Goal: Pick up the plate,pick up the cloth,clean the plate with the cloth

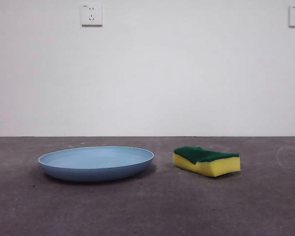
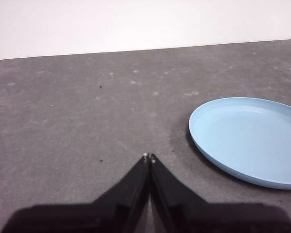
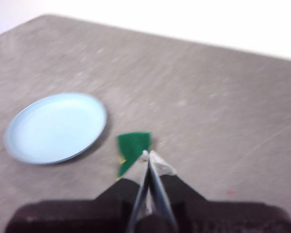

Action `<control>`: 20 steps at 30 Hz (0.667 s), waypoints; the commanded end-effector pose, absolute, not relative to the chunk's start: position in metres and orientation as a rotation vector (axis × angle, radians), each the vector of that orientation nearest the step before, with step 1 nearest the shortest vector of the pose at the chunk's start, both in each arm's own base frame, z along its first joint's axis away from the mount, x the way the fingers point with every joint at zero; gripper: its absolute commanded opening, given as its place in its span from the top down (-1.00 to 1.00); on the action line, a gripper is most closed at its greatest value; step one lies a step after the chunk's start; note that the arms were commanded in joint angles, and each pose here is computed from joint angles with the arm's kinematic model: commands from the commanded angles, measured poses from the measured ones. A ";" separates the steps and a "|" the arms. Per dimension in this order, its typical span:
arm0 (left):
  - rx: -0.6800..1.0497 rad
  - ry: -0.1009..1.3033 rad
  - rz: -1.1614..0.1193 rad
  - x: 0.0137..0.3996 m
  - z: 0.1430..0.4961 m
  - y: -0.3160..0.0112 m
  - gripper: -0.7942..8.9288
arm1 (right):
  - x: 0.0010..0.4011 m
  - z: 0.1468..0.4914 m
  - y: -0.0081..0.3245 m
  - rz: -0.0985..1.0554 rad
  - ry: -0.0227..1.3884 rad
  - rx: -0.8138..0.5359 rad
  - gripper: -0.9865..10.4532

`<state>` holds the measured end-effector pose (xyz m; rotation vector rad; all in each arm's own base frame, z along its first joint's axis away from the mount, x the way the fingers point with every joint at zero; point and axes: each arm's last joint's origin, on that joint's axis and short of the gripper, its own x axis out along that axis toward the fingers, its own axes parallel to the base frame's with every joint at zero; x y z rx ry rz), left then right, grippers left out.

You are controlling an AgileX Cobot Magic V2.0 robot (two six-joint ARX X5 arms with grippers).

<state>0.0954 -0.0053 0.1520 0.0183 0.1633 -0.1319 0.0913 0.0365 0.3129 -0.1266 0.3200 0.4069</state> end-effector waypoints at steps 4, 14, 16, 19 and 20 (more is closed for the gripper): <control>0.013 0.173 -0.128 0.096 0.148 -0.005 0.84 | 0.092 0.289 0.018 0.227 0.146 -0.075 0.83; 0.012 0.173 -0.128 0.096 0.148 -0.005 0.84 | 0.093 0.208 0.012 0.217 0.048 -0.020 0.83; 0.012 0.173 -0.128 0.096 0.148 -0.005 0.84 | 0.094 0.193 0.012 0.214 0.067 0.003 0.83; 0.012 0.173 -0.128 0.096 0.148 -0.005 0.84 | 0.094 0.178 0.012 0.217 0.083 0.029 0.83; 0.012 0.173 -0.128 0.096 0.148 -0.005 0.84 | 0.094 0.174 0.012 0.216 0.086 0.042 0.83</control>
